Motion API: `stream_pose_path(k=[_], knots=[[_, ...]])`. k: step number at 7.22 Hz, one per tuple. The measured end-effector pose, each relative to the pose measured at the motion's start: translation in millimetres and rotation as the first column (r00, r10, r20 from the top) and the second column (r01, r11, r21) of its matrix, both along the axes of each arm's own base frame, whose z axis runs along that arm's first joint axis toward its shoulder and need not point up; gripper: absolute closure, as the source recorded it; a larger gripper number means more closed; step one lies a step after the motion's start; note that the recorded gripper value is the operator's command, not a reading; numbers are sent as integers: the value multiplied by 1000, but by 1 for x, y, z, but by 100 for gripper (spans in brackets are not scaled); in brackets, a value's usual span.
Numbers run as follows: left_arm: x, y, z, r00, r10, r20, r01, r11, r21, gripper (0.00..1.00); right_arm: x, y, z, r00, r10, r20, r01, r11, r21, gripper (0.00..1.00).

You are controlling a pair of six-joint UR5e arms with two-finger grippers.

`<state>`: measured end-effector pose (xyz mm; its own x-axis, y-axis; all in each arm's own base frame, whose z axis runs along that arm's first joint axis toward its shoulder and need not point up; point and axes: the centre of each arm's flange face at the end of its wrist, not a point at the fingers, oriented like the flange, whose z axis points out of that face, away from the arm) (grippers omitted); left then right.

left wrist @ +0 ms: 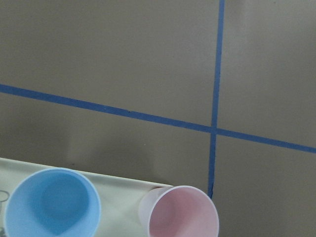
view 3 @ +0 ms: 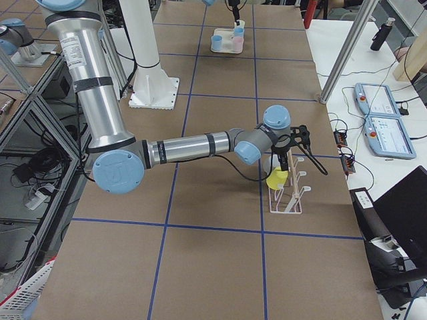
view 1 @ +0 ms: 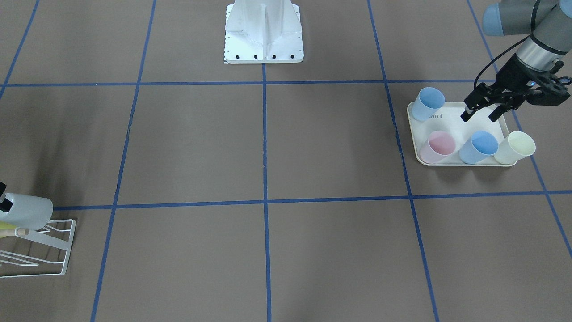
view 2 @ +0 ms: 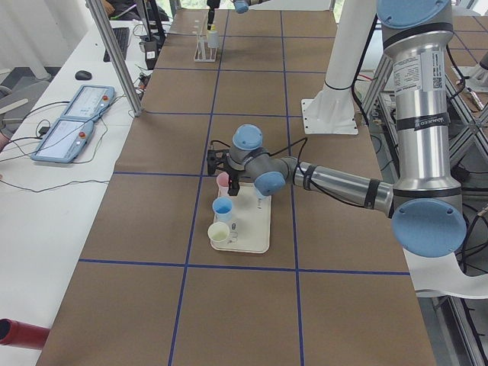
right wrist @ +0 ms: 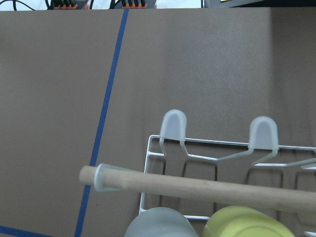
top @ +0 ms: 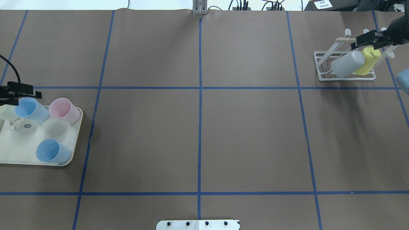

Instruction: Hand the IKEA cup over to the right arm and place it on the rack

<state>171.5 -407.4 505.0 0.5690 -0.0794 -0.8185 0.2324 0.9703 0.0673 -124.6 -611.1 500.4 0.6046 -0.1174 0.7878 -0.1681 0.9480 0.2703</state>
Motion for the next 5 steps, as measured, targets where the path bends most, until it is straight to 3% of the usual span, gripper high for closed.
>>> stream_pose_path(k=[2, 5], knots=[[11, 32, 18, 997, 62, 55, -61, 998, -22, 0, -4, 0, -6, 1000, -8, 6, 8, 1000, 7, 1], [35, 51, 23, 989, 131, 64, -129, 991, -40, 3, -2, 19, -33, 997, -31, 64, 30, 999, 13, 1]])
